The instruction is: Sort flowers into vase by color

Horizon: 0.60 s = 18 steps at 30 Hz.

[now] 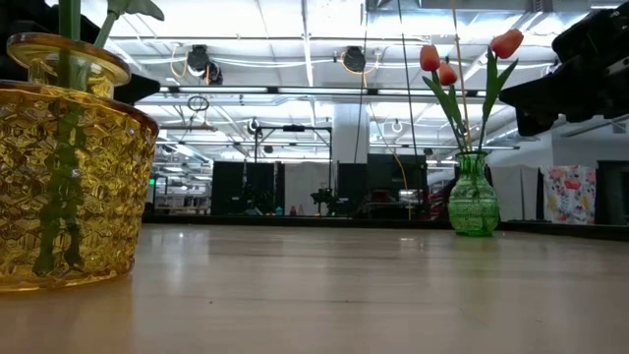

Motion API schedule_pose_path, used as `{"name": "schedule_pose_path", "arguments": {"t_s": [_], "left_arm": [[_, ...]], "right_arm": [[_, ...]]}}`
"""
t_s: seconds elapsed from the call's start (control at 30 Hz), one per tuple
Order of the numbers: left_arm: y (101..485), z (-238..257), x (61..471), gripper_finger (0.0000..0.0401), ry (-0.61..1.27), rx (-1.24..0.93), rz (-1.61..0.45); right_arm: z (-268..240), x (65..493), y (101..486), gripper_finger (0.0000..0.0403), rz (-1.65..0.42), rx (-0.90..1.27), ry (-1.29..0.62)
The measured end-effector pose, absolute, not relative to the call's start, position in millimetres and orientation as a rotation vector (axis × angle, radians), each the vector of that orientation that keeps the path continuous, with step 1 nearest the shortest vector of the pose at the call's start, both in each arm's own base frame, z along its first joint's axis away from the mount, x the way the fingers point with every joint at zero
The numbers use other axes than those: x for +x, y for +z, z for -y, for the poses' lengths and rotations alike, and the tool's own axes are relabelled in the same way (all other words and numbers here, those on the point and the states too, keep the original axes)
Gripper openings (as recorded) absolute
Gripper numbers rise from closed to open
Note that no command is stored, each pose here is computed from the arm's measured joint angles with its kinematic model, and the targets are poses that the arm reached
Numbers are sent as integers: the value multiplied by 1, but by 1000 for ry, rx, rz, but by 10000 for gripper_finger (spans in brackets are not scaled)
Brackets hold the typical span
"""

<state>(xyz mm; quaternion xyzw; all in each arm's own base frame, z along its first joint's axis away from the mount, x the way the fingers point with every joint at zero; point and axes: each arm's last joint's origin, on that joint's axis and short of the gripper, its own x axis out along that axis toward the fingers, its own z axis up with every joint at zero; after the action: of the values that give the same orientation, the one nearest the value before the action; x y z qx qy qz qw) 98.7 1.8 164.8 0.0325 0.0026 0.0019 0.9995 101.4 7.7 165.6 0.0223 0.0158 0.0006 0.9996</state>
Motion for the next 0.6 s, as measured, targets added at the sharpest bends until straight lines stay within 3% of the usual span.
{"name": "schedule_pose_path", "arguments": {"t_s": [0.6], "left_arm": [[165,-2,99,17,1,58,-6]], "right_arm": [[-8,101,166,0,-32,45,1]]}}
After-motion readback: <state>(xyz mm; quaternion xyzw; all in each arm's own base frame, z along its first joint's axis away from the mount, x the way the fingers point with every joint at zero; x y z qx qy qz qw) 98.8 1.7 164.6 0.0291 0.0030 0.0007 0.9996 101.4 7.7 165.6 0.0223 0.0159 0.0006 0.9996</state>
